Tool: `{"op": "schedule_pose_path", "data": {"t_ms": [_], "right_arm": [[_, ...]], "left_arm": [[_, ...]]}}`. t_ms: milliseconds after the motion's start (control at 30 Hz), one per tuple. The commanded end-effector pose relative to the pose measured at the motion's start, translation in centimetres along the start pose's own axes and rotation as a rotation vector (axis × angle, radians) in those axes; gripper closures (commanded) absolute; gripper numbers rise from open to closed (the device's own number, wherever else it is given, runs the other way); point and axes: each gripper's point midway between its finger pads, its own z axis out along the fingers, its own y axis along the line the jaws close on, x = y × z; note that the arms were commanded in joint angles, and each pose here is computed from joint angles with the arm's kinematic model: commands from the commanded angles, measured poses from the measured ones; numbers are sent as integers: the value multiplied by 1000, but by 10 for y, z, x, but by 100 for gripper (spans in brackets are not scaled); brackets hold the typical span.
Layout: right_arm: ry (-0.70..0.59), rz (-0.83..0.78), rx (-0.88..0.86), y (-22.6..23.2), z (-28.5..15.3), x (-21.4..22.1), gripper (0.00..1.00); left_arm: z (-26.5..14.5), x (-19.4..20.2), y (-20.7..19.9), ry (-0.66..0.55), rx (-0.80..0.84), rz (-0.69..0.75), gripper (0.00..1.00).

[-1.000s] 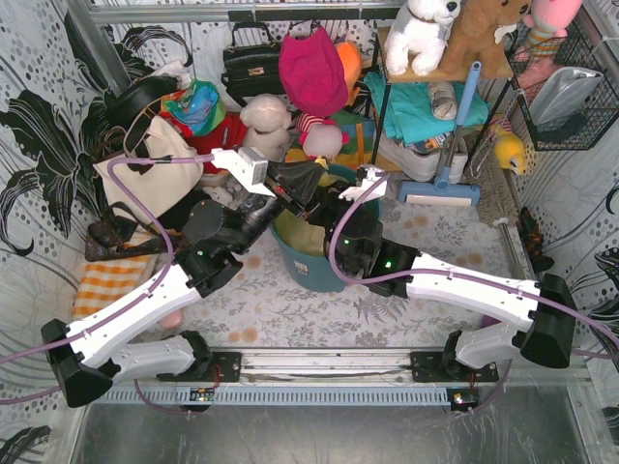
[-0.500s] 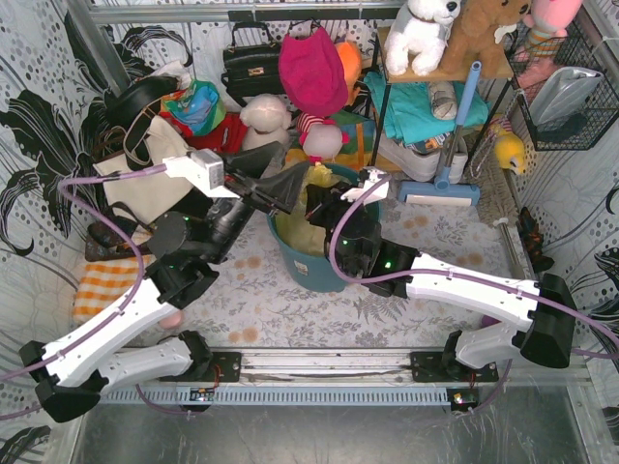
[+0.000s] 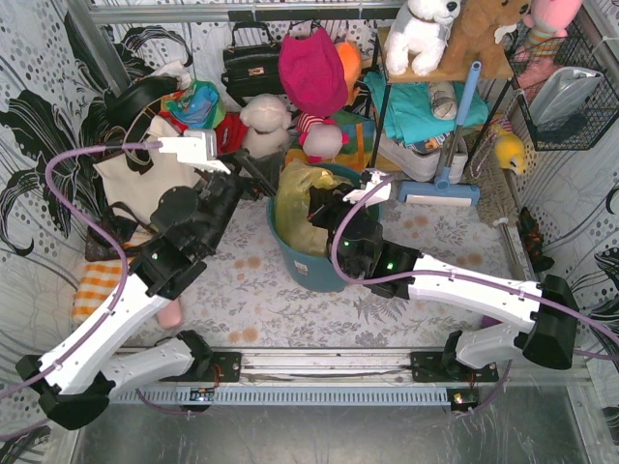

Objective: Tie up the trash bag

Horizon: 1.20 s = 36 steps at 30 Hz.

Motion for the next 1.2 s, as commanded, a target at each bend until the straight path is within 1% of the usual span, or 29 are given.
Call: {"op": "schedule_pose_path", "data": {"t_ms": [0,167,267,367,500,700,733,900,1033,1167], "right_arm": [[-21,37,-3,2,-6,-12,100],[-18,39,-9,3,-6,-13,100],[-17,41,-9,2,-6,-12,100],[-15,42,-13,3,-6,-12,100],[-12,40,-15,3,-6,-10,100],[-6,42,-15,0,-7,-7,100],[-6,43,-16,1,-7,-7,100],[7,48,-37,3,-7,-2,100],[8,51,-52,3,-7,1,100],[0,45,-82,7,-7,1,100]], "left_arm": [[7,27,17,177,-14,-117,18],[19,48,17,348,126,-247,17],[24,60,15,428,200,-300,17],[27,68,10,473,286,-360,17],[27,71,1,499,403,-435,17],[24,81,-4,559,466,-475,19],[23,83,-3,569,467,-481,21],[15,93,0,616,465,-482,45],[9,100,1,639,462,-483,66],[4,100,-2,654,477,-487,83]]}}
